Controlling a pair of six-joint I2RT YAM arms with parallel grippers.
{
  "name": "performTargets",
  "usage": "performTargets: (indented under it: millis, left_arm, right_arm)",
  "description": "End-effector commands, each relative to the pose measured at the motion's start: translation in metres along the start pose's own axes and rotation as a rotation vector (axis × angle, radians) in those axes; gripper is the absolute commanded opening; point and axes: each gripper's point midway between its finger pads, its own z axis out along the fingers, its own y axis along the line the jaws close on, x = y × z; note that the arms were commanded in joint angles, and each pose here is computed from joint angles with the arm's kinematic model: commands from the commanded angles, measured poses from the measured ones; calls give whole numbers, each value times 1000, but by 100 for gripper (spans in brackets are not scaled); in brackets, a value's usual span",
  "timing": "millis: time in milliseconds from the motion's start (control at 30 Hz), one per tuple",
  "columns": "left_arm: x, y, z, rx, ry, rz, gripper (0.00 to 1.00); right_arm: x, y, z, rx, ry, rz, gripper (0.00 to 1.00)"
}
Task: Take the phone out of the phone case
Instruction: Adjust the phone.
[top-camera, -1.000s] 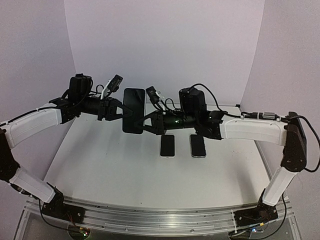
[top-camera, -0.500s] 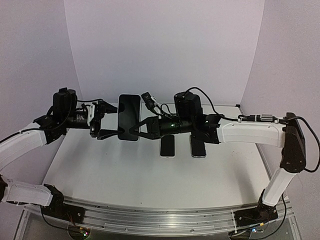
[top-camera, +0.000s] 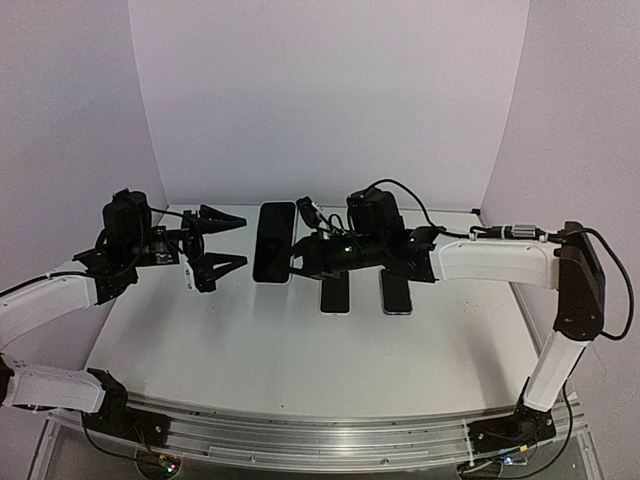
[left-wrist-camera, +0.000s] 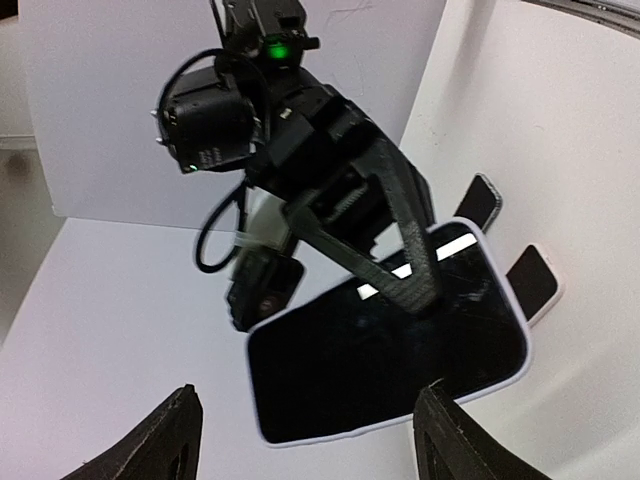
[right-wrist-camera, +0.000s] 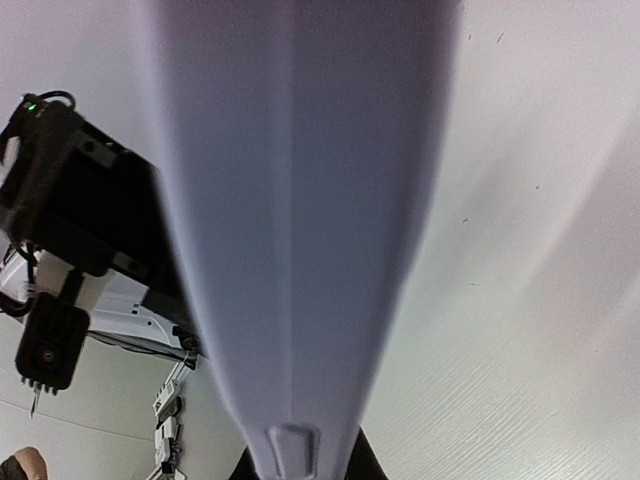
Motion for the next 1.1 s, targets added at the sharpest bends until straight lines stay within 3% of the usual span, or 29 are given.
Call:
performTargets:
  millis: [0, 200, 300, 533, 600, 733, 900, 933, 1067]
  left_arm:
    - [-3, -1, -3, 18, 10, 88, 75]
    - [35, -23, 7, 38, 140, 308, 80]
    - [33, -20, 12, -14, 105, 415, 81]
    - [24, -16, 22, -71, 12, 495, 81]
    - [28, -15, 24, -71, 20, 497, 76]
    - [31, -15, 27, -68, 19, 486, 55]
    - [18, -15, 24, -69, -32, 448, 4]
    - [16, -15, 22, -67, -38, 429, 0]
    - [10, -21, 17, 9, -41, 256, 0]
  right_arm:
    - [-35, 37, -19, -75, -104, -7, 0]
    - [-34, 48, -15, -137, -59, 23, 0]
    - [-33, 55, -11, -171, -27, 41, 0]
    - [-31, 56, 0, -203, 15, 67, 0]
    - [-31, 58, 2, -217, 29, 71, 0]
    - [-29, 62, 5, -243, 57, 78, 0]
    - [-27, 55, 11, -234, 65, 97, 0]
    - [-27, 55, 11, -228, 61, 98, 2]
    - [-33, 48, 2, -178, 4, 60, 27]
